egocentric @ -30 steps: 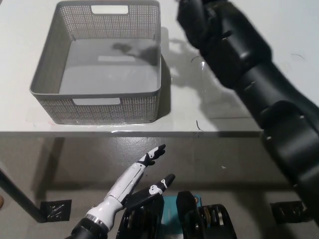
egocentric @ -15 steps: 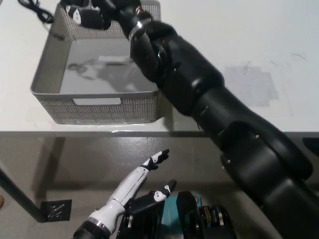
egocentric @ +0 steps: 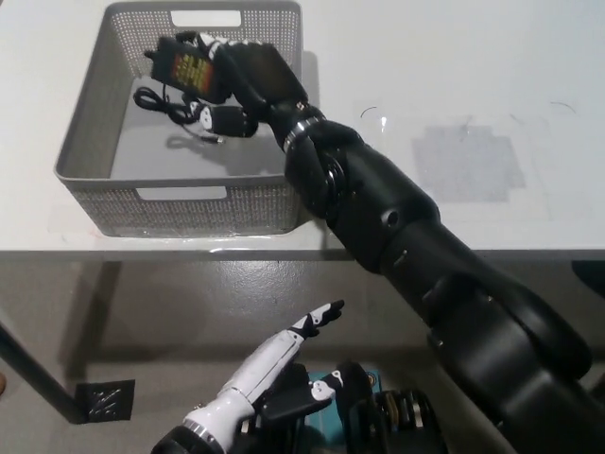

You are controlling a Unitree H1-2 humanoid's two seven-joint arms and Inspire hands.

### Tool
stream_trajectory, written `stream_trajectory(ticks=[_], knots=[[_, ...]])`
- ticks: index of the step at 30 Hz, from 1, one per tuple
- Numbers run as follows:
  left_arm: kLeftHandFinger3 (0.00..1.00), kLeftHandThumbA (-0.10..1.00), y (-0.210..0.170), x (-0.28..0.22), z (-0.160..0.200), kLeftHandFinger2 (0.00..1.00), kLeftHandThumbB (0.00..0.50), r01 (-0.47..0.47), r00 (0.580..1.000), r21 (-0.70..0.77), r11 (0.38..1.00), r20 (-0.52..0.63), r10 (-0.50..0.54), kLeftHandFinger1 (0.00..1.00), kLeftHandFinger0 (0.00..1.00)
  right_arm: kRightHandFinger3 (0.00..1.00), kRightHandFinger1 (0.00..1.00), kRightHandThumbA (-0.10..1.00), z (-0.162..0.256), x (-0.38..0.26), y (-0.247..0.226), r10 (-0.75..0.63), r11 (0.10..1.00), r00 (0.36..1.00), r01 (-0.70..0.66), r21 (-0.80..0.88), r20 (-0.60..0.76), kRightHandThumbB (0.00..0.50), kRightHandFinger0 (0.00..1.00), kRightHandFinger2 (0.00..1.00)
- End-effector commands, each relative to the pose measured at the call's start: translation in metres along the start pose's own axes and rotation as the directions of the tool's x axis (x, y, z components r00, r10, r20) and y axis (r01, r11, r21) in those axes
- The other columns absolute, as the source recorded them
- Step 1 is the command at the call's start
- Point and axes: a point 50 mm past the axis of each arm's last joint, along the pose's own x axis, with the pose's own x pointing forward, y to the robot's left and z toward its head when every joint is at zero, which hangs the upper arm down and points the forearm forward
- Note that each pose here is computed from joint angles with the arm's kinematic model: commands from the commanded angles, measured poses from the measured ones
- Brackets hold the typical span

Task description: Use the right hand to pick up a black power cord and place it into a container on the left hand side

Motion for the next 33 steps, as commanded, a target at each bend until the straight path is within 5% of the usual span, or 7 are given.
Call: stream_trajectory(ticks=[1,3,5,6,7,9,33], knots=[[1.0,0.55,0.01,0.006,0.013,1.0,0.061,0.014,0.999,0.057,0.998,0.031,-0.016,1.0,1.0,0.83,0.4,-0.1,0.011,0.01,-0.017,-0.075,0.997,0.996,0.075,-0.007,0.04,0.154,0.02,0.73],[1.0,0.55,0.012,0.007,0.013,1.0,0.064,0.015,0.999,0.061,0.998,0.031,-0.017,1.0,1.0,0.78,0.39,-0.05,0.01,0.01,-0.017,-0.081,0.997,0.996,0.081,0.0,0.042,0.156,0.02,0.69],[1.0,0.54,0.012,0.008,0.014,1.0,0.064,0.021,0.999,0.061,0.998,0.028,-0.023,1.0,1.0,1.0,0.62,0.4,0.007,0.008,-0.016,-0.057,0.998,0.997,0.056,0.023,0.054,0.262,0.26,0.95],[1.0,0.54,0.012,0.008,0.014,1.0,0.069,0.024,0.999,0.061,0.998,0.024,-0.026,1.0,1.0,1.0,1.0,0.78,0.005,0.009,-0.016,0.032,0.999,0.998,-0.032,0.003,0.053,0.375,0.96,1.0],[1.0,0.54,0.012,0.008,0.014,1.0,0.069,0.025,0.999,0.062,0.998,0.023,-0.027,1.0,1.0,1.0,1.0,0.82,0.004,0.009,-0.016,0.049,0.999,0.998,-0.049,-0.003,0.049,0.386,1.0,1.0],[1.0,0.55,0.012,0.008,0.015,1.0,0.06,0.033,0.999,0.074,0.997,0.023,-0.034,1.0,1.0,1.0,1.0,0.89,0.002,0.008,-0.016,0.089,0.996,0.995,-0.089,0.01,0.044,0.495,1.0,1.0],[1.0,0.47,0.018,0.015,0.017,1.0,0.068,0.114,0.993,0.123,0.986,0.003,-0.115,1.0,1.0,1.0,1.0,1.0,-0.029,-0.014,-0.097,-0.151,0.977,0.985,0.135,0.165,0.085,0.5,1.0,1.0]])
